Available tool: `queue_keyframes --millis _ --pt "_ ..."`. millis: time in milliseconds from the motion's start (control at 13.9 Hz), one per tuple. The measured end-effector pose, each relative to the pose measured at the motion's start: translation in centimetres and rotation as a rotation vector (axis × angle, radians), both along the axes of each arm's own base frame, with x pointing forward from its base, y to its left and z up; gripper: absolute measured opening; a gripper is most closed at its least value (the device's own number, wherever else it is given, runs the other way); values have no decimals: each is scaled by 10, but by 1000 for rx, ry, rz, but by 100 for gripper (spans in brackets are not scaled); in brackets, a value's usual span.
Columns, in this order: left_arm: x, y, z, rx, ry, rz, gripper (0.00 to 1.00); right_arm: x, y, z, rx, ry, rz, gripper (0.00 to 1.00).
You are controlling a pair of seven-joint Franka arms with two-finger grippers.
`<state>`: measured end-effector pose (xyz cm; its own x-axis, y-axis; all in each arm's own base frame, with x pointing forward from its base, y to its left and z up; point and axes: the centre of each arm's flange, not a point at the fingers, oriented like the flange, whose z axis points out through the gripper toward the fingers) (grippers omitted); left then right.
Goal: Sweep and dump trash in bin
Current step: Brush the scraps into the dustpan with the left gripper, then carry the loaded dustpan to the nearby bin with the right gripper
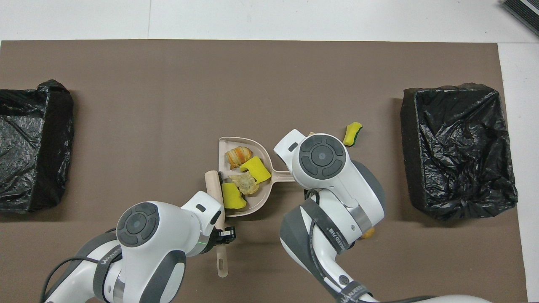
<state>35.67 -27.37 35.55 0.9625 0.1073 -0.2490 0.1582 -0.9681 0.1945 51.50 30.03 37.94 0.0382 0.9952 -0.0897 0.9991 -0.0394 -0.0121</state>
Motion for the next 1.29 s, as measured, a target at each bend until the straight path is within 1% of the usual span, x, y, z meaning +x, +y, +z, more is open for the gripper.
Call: queue_keyframes --millis 144,503,647,935,1294 --pt "10 18 -4 32 3 13 26 0 0 0 0 0 0 33" --pt "37 64 -4 136 -40 11 26 0 0 0 1 1 -1 33" --pt "40 68 4 170 -50 -18 26 0 0 0 1 2 -2 33" --pt "38 70 28 186 -75 -37 26 2 -1 1 3 0 -4 33" --pt "35 72 28 192 -73 -40 26 4 -2 3 6 -5 -8 33"
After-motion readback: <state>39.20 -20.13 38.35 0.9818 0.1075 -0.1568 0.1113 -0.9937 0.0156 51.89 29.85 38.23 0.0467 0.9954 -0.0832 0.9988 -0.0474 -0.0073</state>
